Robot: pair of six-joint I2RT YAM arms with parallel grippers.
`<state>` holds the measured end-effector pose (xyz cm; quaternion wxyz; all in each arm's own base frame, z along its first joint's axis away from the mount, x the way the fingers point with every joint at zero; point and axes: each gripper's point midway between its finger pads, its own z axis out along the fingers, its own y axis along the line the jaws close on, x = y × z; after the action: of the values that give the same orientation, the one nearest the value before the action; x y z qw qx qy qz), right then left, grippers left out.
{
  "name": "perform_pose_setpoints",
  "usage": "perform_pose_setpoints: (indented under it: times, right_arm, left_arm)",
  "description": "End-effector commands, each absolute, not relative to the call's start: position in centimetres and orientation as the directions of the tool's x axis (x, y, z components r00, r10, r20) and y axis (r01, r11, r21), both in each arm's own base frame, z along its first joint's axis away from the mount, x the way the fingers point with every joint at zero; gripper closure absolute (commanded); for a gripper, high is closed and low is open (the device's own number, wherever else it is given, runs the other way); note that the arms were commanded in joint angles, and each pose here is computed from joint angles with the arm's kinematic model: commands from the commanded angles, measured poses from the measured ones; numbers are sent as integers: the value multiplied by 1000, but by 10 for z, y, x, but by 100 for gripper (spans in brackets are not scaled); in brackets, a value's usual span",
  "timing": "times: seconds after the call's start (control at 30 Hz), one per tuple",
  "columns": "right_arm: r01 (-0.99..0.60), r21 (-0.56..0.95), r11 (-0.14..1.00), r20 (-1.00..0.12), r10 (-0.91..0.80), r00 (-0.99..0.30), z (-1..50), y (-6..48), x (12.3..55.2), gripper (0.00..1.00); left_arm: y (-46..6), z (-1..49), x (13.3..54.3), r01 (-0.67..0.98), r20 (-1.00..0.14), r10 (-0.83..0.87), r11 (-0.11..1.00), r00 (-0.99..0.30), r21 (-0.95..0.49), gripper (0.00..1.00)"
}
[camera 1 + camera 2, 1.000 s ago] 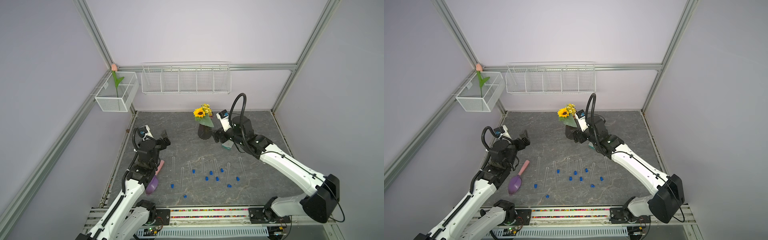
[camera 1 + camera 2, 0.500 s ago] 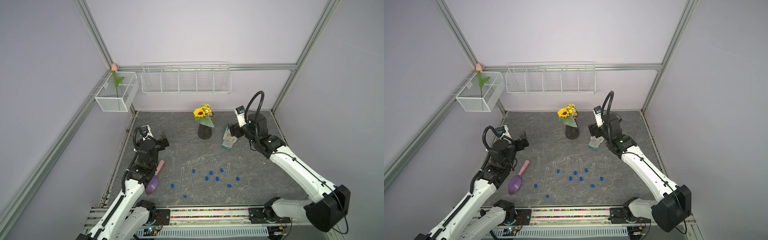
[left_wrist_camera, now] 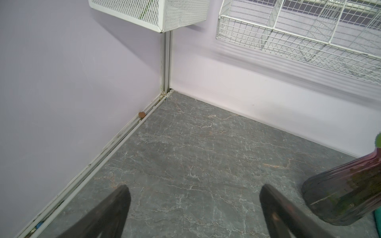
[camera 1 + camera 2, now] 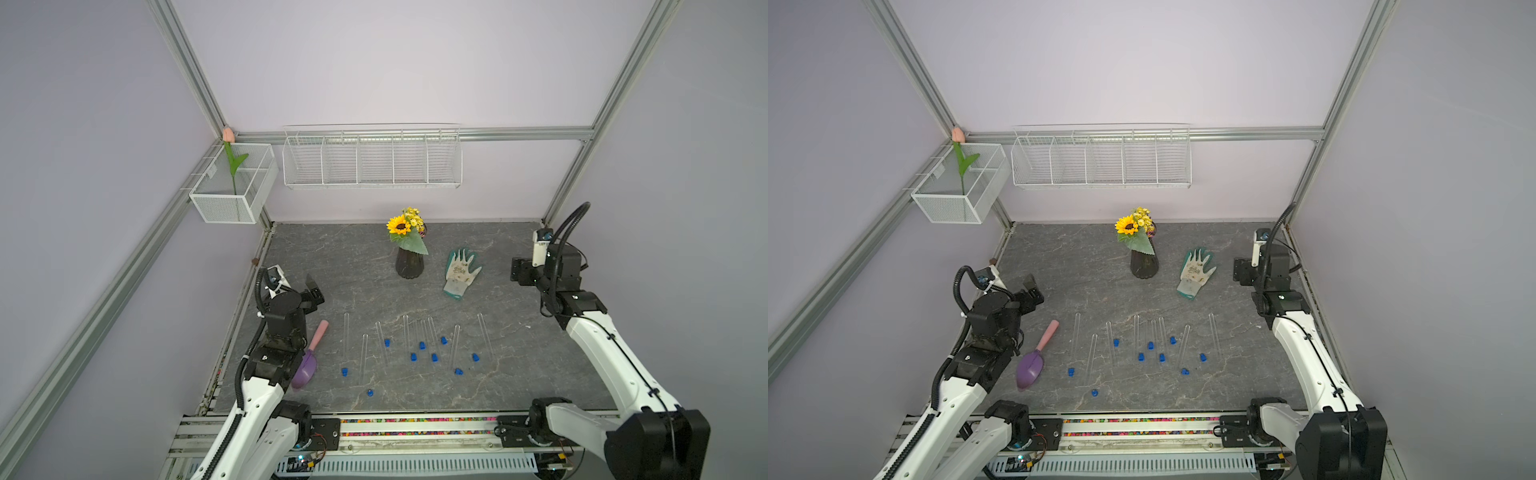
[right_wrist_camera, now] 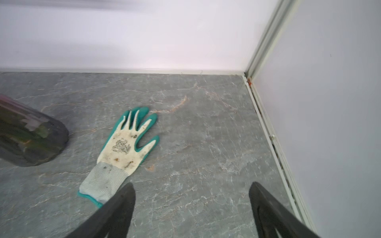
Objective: Remove stoppers from test tubes
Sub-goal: Reset both arms
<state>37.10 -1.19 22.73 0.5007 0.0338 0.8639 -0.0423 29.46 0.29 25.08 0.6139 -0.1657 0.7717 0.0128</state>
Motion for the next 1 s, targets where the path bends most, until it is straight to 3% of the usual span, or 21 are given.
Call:
perform_pose_setpoints:
  times: [0.0,0.5,0.97]
  right_arm:
    - [131,58,990,-884,112,-454,211,-18,372,11]
    - [31,26,999,-851,38,-524,112,-9,405,11]
    - [-65,8,998,-869,-25,-494,95,4,415,11]
  left_arm:
    - [13,237,284,-326,-942,-255,929,-221,-175,1]
    - [18,227,276,-349,-934,-254,924,-250,-158,1]
    - [27,217,290,-353,-936,-230,927,-268,-126,1]
